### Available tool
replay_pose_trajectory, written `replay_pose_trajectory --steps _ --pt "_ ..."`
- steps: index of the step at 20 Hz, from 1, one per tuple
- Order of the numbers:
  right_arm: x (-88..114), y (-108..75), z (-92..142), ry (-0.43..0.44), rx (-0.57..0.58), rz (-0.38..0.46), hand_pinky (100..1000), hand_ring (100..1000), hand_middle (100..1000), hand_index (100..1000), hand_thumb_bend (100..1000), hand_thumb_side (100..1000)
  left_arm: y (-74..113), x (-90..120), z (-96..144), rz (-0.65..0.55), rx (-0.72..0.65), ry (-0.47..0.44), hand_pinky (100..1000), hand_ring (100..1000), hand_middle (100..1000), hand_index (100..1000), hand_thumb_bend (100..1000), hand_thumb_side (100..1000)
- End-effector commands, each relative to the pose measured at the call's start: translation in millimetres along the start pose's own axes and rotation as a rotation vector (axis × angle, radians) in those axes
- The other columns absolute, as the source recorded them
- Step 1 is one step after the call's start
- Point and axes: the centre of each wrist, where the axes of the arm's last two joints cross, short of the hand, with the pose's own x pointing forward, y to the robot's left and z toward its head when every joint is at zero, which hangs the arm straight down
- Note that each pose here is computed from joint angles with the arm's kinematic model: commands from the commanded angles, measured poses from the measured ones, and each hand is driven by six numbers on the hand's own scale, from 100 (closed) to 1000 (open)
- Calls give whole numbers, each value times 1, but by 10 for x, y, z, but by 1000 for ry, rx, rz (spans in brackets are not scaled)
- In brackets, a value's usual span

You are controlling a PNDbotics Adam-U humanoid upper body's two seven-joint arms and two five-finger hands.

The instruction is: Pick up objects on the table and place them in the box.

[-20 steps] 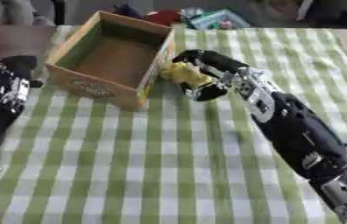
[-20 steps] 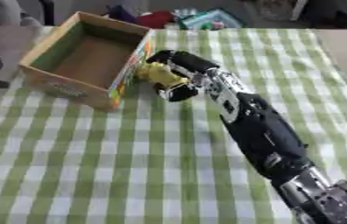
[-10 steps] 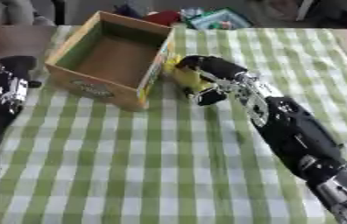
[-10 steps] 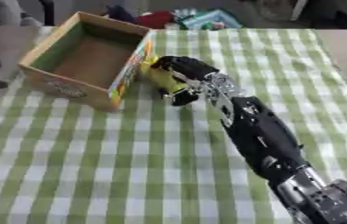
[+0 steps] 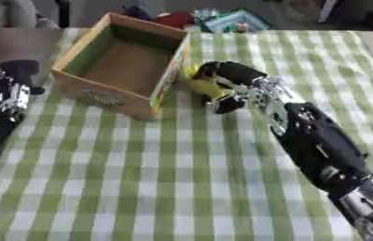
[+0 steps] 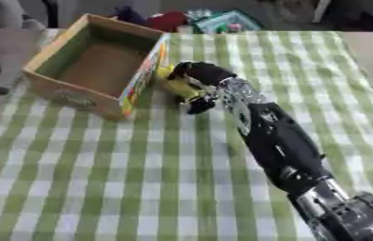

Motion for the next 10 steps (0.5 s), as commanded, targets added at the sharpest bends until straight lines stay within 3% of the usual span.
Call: replay_pose_trajectory --steps 1,4,10 --pt "-53 -36 29 22 -34 19 218 327 503 616 100 244 21 83 -48 -4 -1 -31 692 847 729 684 100 523" --pt "-77 -54 47 31 -109 9 100 199 387 498 100 223 23 82 -46 -5 1 -30 692 847 729 684 100 523" --pt "-120 -201 96 18 -251 -4 100 153 262 371 100 206 33 75 -36 -6 5 -26 691 847 729 684 100 522"
